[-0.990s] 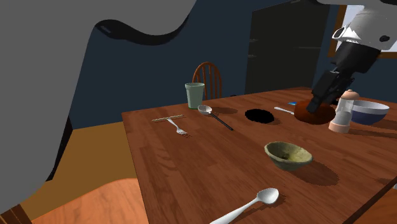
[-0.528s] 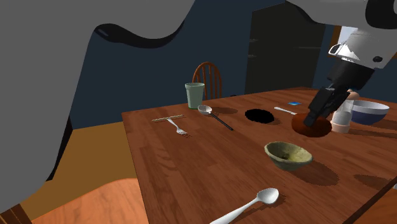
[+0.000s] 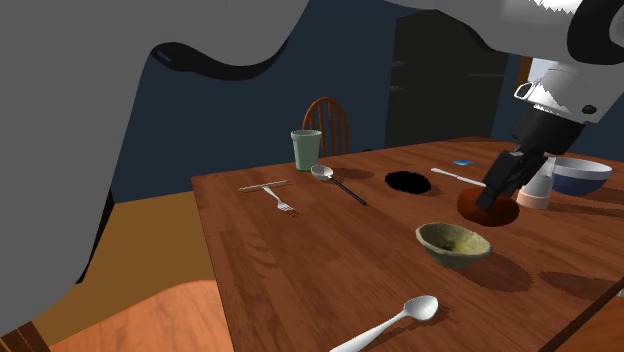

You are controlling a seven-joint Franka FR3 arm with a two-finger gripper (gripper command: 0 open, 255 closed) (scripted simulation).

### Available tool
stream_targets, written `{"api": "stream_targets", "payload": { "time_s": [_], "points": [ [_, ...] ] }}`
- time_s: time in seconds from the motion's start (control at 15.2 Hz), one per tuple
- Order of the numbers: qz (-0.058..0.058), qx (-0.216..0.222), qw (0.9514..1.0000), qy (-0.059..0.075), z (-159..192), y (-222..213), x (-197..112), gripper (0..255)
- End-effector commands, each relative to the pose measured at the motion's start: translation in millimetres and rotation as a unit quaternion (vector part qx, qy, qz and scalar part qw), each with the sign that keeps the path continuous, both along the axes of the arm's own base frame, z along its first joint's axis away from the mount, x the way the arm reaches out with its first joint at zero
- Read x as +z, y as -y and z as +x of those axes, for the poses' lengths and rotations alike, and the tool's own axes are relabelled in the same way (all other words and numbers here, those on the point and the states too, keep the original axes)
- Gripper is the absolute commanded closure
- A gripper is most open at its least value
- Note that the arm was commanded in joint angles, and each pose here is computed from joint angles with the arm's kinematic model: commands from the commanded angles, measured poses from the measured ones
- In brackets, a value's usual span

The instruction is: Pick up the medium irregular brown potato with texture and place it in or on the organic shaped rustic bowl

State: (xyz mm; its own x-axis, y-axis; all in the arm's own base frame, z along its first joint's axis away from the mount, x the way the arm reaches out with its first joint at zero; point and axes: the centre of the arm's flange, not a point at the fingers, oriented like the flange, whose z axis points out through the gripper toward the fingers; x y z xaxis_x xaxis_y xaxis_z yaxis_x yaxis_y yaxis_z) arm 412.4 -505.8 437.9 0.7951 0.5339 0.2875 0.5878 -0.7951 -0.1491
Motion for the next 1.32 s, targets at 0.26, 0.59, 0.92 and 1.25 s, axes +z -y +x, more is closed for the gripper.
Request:
{"api": "stream_targets", "payload": {
  "time_s": [0.26,0.59,0.92,1.25],
  "points": [
    [0.0,0.0,1.0,0.0,0,0,0,0],
    [0.0,0.0,1.0,0.0,-4,8,25,0],
    [0.0,0.0,1.0,0.0,-7,14,47,0],
    [0.0,0.0,1.0,0.0,-7,14,47,0]
  ]
}}
